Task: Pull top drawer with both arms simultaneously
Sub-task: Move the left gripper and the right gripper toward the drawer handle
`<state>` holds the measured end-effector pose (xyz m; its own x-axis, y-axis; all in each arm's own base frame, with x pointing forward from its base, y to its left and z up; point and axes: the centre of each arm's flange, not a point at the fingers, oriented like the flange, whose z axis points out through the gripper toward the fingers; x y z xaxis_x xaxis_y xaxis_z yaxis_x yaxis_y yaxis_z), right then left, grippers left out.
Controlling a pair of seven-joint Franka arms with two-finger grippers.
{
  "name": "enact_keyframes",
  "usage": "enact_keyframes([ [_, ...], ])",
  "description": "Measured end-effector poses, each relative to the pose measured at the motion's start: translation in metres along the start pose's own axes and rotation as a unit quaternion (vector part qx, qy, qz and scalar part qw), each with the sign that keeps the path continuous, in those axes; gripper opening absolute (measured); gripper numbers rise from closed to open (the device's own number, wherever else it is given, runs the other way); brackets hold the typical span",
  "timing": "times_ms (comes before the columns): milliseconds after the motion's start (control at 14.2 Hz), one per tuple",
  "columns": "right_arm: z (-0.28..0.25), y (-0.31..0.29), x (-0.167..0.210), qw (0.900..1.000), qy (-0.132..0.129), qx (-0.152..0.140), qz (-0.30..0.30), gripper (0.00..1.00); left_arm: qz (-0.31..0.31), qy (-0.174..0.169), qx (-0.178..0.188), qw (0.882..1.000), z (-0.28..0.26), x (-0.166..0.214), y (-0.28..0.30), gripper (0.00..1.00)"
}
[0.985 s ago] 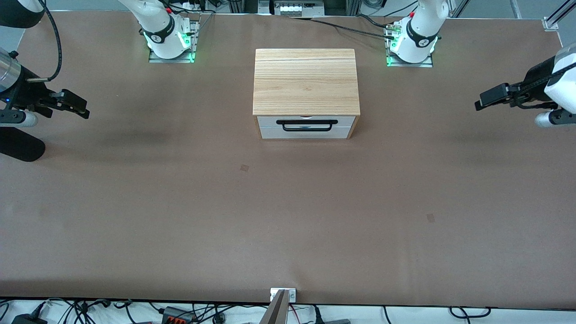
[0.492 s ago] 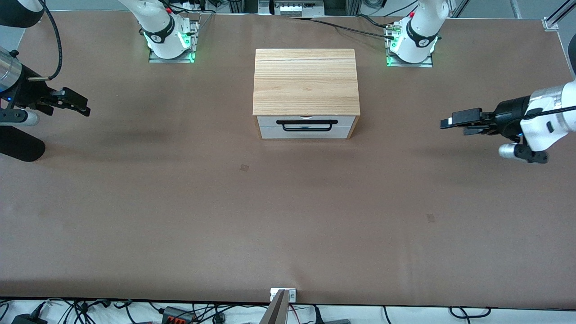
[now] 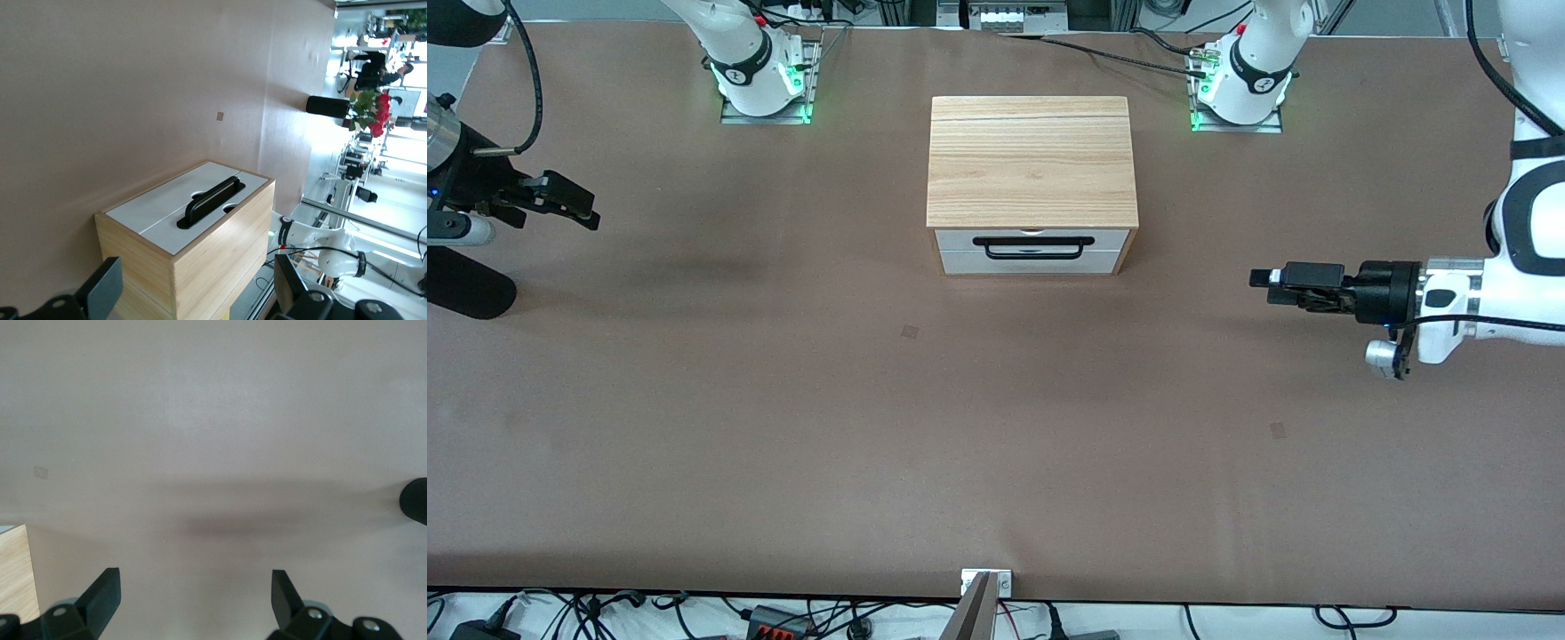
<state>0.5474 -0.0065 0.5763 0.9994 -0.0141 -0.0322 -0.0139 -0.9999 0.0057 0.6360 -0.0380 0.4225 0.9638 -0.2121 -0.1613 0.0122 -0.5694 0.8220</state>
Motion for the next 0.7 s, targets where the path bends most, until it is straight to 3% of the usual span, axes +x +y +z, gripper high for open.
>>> enact_keyframes([
  [492, 0.032, -0.014, 0.016, 1.000, -0.025, 0.003, -0.011, 1.00, 0.008, 0.023, -0.095, 0.995, 0.056, -0.002, -0.042, 1.00],
  [633, 0.051, -0.022, 0.023, 0.999, -0.043, 0.031, -0.009, 1.00, 0.030, 0.027, -0.119, 0.992, 0.077, -0.005, -0.054, 1.00],
  [704, 0.067, -0.031, 0.029, 0.996, -0.057, 0.063, -0.006, 1.00, 0.035, 0.026, -0.135, 0.990, 0.091, -0.005, -0.062, 1.00],
])
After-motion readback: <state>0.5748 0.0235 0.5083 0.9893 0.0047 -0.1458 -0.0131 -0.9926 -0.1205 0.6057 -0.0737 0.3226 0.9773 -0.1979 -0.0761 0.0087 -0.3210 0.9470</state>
